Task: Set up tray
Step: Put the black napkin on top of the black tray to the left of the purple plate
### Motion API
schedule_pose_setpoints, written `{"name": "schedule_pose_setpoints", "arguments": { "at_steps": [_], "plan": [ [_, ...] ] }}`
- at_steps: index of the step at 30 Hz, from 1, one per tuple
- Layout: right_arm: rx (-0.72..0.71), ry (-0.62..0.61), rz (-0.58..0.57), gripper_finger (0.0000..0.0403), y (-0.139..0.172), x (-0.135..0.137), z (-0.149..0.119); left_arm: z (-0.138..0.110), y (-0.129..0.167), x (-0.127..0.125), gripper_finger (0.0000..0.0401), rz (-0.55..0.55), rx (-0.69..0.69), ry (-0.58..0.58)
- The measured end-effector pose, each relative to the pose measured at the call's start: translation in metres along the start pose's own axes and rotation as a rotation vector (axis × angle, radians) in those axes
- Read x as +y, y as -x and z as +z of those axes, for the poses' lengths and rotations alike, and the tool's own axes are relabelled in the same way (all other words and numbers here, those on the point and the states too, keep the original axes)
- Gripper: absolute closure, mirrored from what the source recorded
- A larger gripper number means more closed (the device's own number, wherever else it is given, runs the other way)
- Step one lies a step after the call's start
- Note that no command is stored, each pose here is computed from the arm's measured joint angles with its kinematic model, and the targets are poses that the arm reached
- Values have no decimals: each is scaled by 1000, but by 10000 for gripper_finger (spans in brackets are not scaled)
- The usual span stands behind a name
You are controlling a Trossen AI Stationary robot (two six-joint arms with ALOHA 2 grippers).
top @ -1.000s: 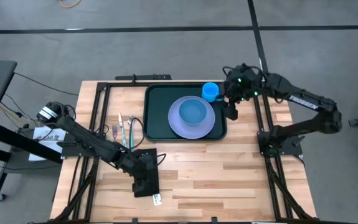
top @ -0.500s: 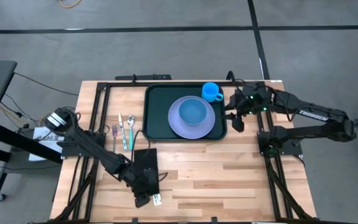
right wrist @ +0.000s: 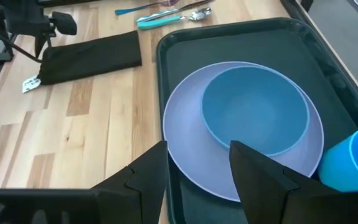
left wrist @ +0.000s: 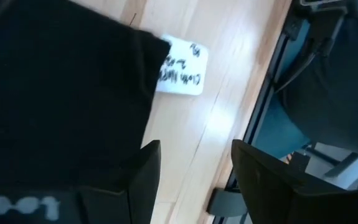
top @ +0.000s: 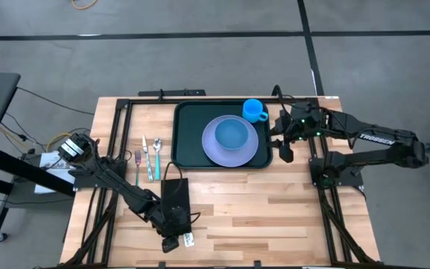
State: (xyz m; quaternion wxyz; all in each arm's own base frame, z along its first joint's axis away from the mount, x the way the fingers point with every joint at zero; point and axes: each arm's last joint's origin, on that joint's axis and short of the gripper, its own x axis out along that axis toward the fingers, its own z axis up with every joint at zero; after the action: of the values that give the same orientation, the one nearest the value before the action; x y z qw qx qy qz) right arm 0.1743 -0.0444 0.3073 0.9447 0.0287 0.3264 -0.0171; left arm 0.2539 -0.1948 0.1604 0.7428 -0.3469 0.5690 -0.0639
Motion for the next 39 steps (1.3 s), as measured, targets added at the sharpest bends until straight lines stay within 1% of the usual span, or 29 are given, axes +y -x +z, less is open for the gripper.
{"name": "schedule_pose_setpoints", "arguments": {
  "at_steps": [4,6,8,11,13,15,16,19,22,24,26,29,33,36,39],
  "plan": [
    [-1,1,1,239,0,0,0,1,1,3,216,10,41,11],
    [-4,2,0,239,0,0,0,4,2,3,216,9,38,-6],
    [-6,2,0,239,0,0,1,12,6,-3,216,-8,10,-56],
    [-6,2,0,239,0,0,1,24,14,-16,216,-30,-57,-167],
    [-10,0,0,239,0,0,1,33,22,-25,216,-15,-92,-246],
    [-16,-11,-1,239,0,0,2,39,32,-33,216,33,-85,-318],
    [-16,-21,-2,239,0,0,2,41,39,-36,216,75,-70,-350],
    [-22,-55,-2,239,0,0,2,44,64,-48,216,242,-22,-439],
    [-24,-95,-2,239,0,0,2,42,90,-60,216,408,-22,-507],
    [-21,-111,0,239,-1,0,2,37,101,-70,216,458,-52,-545],
    [-16,-125,0,239,-2,-1,3,32,106,-80,216,464,-89,-578],
    [-10,-128,1,239,-6,-1,3,26,104,-89,216,445,-142,-595],
    [22,-118,5,239,-16,-2,3,23,97,-95,216,431,-207,-528],
    [52,-117,8,239,-26,-4,3,20,75,-96,216,454,-188,-512],
    [87,-121,12,239,-37,-5,3,17,44,-92,216,473,-102,-496]
  ]
}}
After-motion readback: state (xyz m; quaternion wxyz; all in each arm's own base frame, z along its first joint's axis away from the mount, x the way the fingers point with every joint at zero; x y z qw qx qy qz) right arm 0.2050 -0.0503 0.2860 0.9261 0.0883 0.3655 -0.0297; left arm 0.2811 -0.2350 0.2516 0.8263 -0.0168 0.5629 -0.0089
